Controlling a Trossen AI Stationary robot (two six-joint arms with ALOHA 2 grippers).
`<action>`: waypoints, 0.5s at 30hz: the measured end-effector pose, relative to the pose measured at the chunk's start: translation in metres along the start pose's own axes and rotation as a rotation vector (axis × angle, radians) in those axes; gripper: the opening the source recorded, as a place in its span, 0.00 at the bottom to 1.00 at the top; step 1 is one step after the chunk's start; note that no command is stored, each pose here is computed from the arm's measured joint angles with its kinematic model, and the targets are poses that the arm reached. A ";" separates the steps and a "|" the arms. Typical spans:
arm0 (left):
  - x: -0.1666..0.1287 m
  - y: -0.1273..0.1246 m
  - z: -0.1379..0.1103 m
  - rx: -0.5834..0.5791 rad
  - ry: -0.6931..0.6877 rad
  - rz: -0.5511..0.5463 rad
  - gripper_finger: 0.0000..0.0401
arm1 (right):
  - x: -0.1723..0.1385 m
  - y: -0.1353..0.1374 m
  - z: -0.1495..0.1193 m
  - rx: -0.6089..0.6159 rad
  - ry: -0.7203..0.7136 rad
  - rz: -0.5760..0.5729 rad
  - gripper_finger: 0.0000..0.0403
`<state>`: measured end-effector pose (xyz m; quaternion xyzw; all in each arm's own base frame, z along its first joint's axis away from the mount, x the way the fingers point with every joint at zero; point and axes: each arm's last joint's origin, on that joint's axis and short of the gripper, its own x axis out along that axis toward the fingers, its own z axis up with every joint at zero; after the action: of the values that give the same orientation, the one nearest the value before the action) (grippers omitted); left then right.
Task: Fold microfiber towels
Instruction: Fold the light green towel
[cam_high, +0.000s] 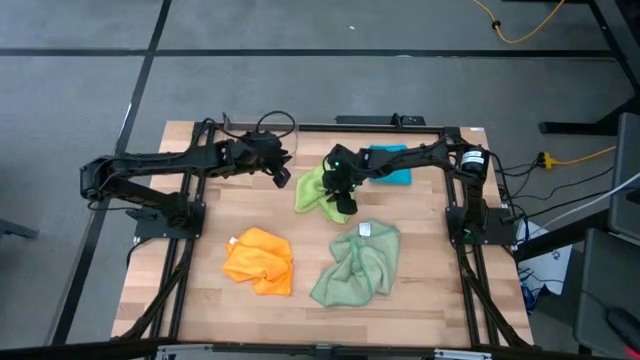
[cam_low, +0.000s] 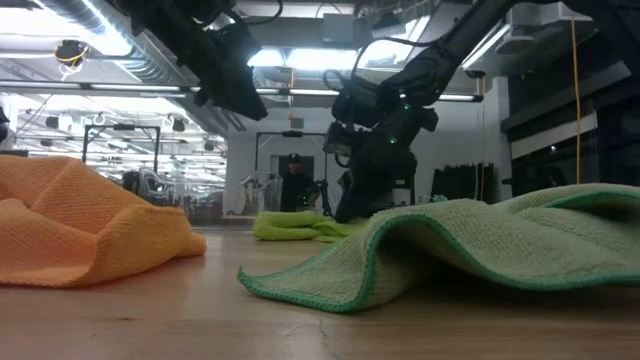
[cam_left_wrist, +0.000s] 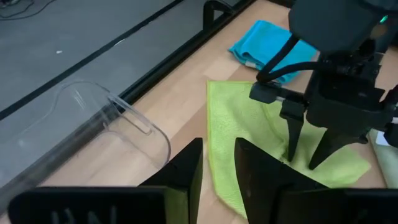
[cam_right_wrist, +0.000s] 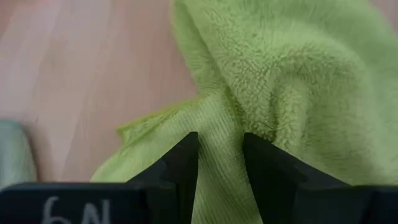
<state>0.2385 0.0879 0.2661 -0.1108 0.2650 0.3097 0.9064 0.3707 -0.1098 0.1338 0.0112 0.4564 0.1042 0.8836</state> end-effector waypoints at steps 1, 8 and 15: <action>0.000 0.000 0.000 0.000 0.000 0.002 0.21 | 0.000 0.000 -0.001 0.002 0.005 0.006 0.33; 0.000 0.000 0.000 -0.001 -0.004 0.001 0.21 | 0.000 -0.001 0.002 -0.045 -0.009 -0.034 0.32; 0.000 0.000 0.000 -0.001 -0.005 0.001 0.21 | 0.001 0.000 0.001 -0.045 0.011 -0.056 0.20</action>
<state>0.2387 0.0879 0.2664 -0.1101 0.2629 0.3106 0.9068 0.3720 -0.1098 0.1338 -0.0219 0.4588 0.0899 0.8837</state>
